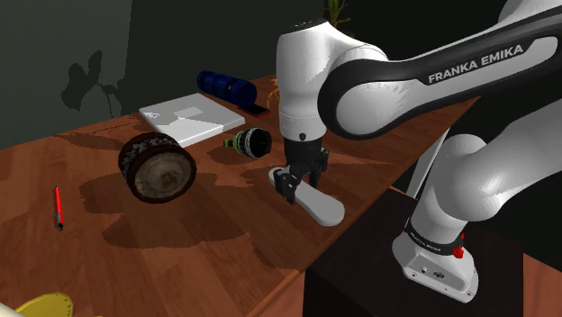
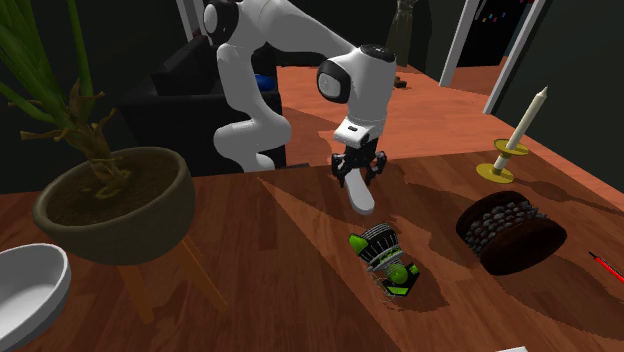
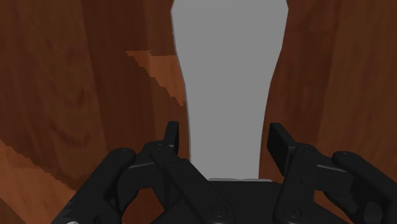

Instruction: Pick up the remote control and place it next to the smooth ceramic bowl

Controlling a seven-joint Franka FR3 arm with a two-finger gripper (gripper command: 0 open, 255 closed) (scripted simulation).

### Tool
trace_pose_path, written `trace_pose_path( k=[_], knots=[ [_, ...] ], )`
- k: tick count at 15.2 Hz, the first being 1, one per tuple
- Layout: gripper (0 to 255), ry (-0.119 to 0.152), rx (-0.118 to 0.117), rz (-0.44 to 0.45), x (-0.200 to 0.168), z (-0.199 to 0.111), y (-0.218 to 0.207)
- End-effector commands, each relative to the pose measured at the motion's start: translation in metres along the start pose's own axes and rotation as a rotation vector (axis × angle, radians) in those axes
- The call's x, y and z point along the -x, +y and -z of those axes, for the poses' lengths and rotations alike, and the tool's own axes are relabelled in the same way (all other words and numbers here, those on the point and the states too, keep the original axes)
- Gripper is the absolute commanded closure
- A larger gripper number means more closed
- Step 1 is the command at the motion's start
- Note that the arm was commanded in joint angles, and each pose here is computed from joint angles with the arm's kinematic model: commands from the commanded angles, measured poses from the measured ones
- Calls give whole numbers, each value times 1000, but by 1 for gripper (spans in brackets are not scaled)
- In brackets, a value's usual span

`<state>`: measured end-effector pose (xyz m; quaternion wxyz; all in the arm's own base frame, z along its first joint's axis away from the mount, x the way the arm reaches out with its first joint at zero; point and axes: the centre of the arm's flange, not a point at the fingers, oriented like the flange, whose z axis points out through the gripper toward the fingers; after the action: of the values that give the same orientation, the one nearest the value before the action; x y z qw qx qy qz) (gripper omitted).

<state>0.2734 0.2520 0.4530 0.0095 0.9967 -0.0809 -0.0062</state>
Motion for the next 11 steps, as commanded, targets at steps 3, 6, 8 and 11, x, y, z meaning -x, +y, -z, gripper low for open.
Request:
trace_pose_path(
  k=[3,6,8,11],
  knots=[
    [255,0,0,0,0,19,0],
    [255,0,0,0,0,35,0],
    [255,0,0,0,0,45,0],
    [255,0,0,0,0,61,1]
  ],
)
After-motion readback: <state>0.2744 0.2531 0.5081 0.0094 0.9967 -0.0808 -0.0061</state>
